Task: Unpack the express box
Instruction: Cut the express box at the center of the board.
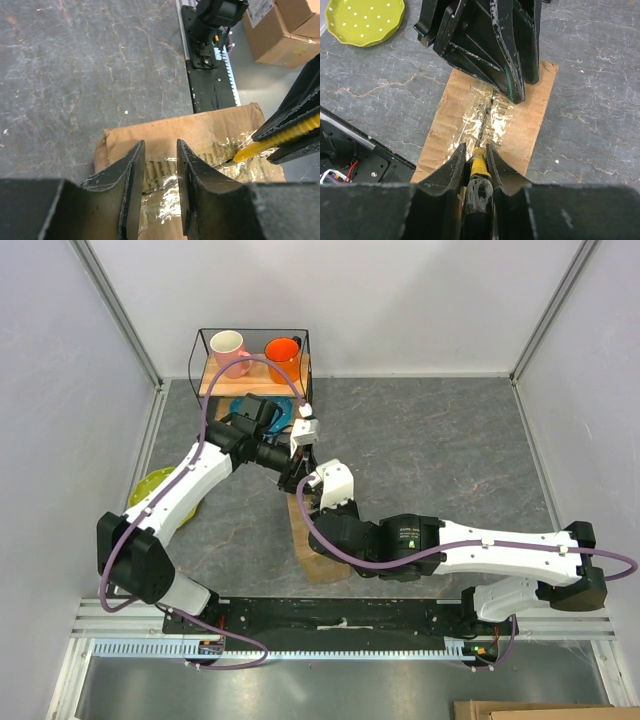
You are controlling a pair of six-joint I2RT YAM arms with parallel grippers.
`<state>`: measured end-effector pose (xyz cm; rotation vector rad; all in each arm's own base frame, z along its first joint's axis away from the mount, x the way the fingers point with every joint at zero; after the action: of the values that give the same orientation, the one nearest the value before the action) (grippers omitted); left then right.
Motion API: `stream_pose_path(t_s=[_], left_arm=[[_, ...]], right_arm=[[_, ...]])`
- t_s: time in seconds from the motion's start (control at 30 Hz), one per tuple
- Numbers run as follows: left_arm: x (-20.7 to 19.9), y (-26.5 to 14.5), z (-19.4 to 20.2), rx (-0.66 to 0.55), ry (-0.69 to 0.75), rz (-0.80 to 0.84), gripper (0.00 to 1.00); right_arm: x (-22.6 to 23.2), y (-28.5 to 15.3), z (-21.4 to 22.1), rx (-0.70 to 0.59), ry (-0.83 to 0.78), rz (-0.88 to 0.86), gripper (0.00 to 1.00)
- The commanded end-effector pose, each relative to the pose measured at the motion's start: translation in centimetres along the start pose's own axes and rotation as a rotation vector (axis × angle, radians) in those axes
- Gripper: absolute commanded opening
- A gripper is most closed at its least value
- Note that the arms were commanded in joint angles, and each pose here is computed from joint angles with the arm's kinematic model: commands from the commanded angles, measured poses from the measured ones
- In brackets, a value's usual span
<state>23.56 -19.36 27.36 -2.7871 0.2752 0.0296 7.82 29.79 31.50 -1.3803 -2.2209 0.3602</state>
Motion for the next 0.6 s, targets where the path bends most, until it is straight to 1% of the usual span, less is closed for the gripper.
stream_pose_path(t_s=[0.0, 0.13, 0.23, 0.3, 0.43, 0.47, 0.53, 0.57], left_arm=[[-0.1, 1.0, -1.4, -0.045, 0.082, 0.067, 0.39], [-0.2, 2.0, -1.6, -0.050, 0.138, 0.076, 0.38], [-0.3, 3.0, -1.6, -0.035, 0.146, 0.089, 0.38], [-0.1, 3.6, -1.2, -0.004, 0.148, 0.075, 0.37], [1.0, 4.1, 0.8, 0.111, 0.092, -0.014, 0.32], [1.4, 4.0, 1.3, 0.157, 0.073, -0.063, 0.28], [1.7, 3.9, 2.1, 0.197, 0.061, -0.115, 0.25], [1.8, 3.6, 2.3, 0.230, 0.045, -0.173, 0.22]], right_arm=[[-0.6, -0.1, 0.2, -0.004, -0.005, 0.016, 0.00], [-0.8, -0.1, 0.3, 0.002, -0.003, 0.016, 0.00], [-0.9, -0.1, 0.5, 0.005, -0.004, 0.017, 0.00], [-1.1, -0.1, 0.6, 0.006, -0.008, 0.020, 0.00], [-1.2, -0.3, 0.5, 0.006, -0.006, 0.016, 0.00], [-1.3, -0.4, 0.4, 0.004, -0.005, 0.018, 0.00], [-1.4, -0.5, 0.4, 0.008, -0.006, 0.020, 0.00], [-1.4, -0.6, 0.3, 0.008, -0.002, 0.020, 0.00]])
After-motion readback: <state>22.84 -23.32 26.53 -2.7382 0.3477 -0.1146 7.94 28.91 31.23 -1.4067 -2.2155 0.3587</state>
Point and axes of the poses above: each gripper's point midway between its finger pads, its own y axis out along the fingers, its own x axis along the line the jaws close on, z = x × y, the point moved 9 cm from there along -y, back along the fingers, and after that the axes turned 12 degrees about y, right-handed, at the moved point
